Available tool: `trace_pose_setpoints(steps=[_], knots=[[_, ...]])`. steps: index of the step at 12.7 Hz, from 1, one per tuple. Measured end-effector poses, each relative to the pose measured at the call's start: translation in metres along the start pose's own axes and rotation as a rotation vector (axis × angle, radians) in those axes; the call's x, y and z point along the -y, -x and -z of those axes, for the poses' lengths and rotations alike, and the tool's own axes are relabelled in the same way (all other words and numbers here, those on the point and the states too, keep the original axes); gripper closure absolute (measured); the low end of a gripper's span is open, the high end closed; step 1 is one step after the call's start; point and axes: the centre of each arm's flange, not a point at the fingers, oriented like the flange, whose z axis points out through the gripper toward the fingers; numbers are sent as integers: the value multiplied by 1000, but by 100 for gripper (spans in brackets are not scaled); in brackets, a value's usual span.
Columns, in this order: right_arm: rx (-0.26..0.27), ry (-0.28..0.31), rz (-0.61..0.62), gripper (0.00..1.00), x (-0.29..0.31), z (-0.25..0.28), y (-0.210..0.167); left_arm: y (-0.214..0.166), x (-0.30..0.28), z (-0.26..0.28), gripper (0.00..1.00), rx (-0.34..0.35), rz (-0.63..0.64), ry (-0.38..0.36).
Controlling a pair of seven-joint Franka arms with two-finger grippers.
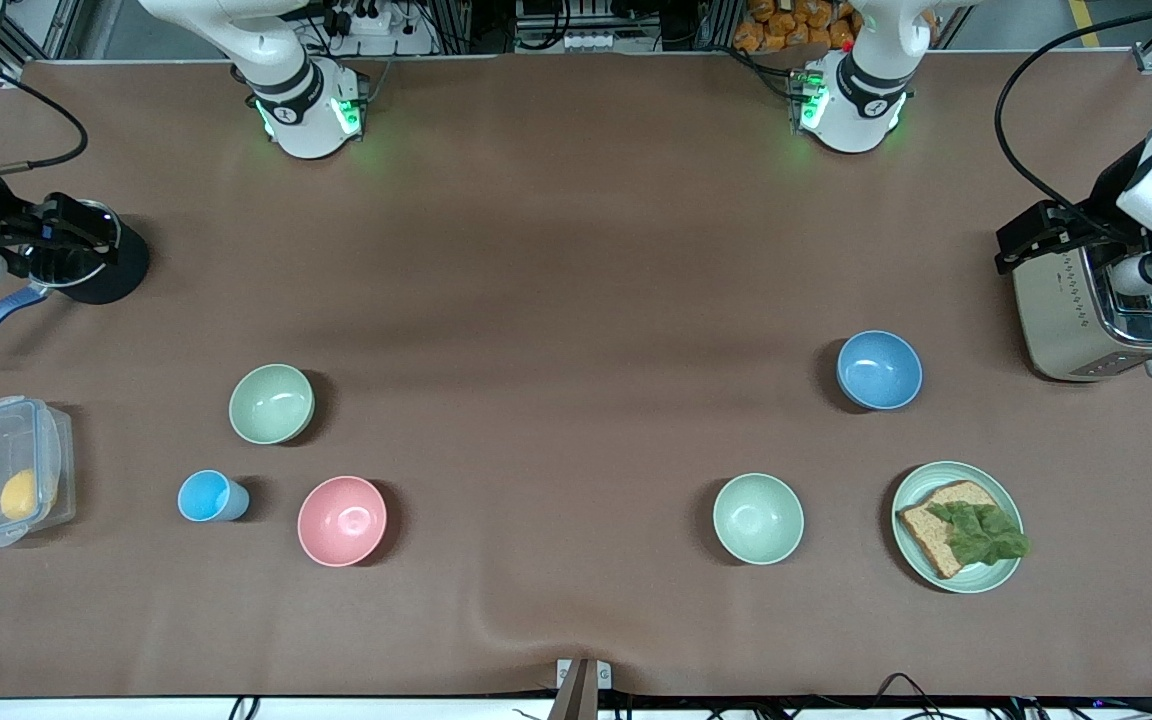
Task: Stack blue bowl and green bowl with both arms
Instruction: 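Reach the right gripper to the green while the left gripper reaches the blue, then grasp the green with the right gripper while the left gripper grasps the blue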
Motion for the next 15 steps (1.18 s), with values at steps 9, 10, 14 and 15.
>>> trace_pose_setpoints(steps=[9,10,14,15], knots=[[110,-15,24,0,-8,-27,-1,-42,71,-144,0,82,111,11],[167,-21,23,0,-9,-46,-5,-43,75,-187,0,73,119,16],[369,-70,10,0,-10,-171,-45,-20,94,-309,0,63,154,32],[398,-88,2,0,-12,-203,-54,-15,96,-332,0,61,161,38]])
